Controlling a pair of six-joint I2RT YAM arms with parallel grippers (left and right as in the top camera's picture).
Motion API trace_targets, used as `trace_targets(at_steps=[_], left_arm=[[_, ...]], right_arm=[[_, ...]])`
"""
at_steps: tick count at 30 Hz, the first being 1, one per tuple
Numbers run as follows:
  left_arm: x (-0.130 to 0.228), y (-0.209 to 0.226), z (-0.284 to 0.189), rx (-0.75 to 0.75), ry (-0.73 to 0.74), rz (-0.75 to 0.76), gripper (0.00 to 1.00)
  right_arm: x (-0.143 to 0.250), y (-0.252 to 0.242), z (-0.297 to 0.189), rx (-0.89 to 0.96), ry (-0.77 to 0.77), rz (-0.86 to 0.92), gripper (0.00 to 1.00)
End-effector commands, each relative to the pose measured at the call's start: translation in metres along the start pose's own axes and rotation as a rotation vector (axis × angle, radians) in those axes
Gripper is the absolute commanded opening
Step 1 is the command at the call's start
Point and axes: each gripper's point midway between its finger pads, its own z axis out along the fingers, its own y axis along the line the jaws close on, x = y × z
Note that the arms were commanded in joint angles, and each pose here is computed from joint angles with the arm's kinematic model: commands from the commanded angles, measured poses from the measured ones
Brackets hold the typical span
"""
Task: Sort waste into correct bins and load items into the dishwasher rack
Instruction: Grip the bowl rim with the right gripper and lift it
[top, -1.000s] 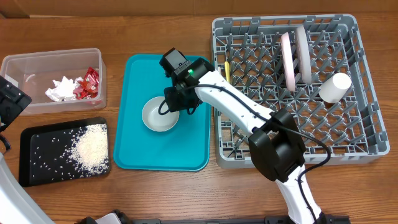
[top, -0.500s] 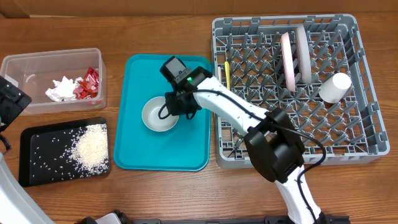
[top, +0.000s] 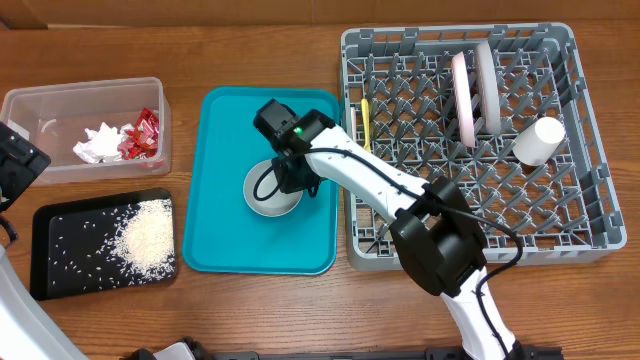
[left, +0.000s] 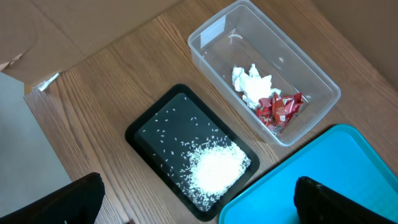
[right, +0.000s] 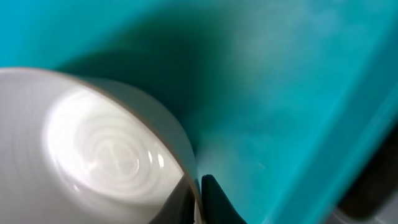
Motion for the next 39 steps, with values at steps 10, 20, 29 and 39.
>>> trace_targets(at_steps=[10, 20, 29, 39], left_arm=[[-0.004, 0.001, -0.004, 0.001, -0.019, -0.015, 1.00], [-0.004, 0.001, -0.004, 0.001, -0.019, -0.015, 1.00], [-0.004, 0.001, -0.004, 0.001, -0.019, -0.015, 1.00], [-0.004, 0.001, -0.004, 0.001, -0.018, -0.015, 1.00]], right_arm=[[-0.017, 0.016, -0.111, 0.154, -0.196, -0.126, 0.17], [-0.001, 0.000, -0.012, -0.064, 0.025, -0.082, 0.38], [0.000, 0.008, 0.000, -0.206, 0.056, -0.079, 0.31], [0.006, -0.003, 0.014, -0.154, 0.062, -0.076, 0.04]])
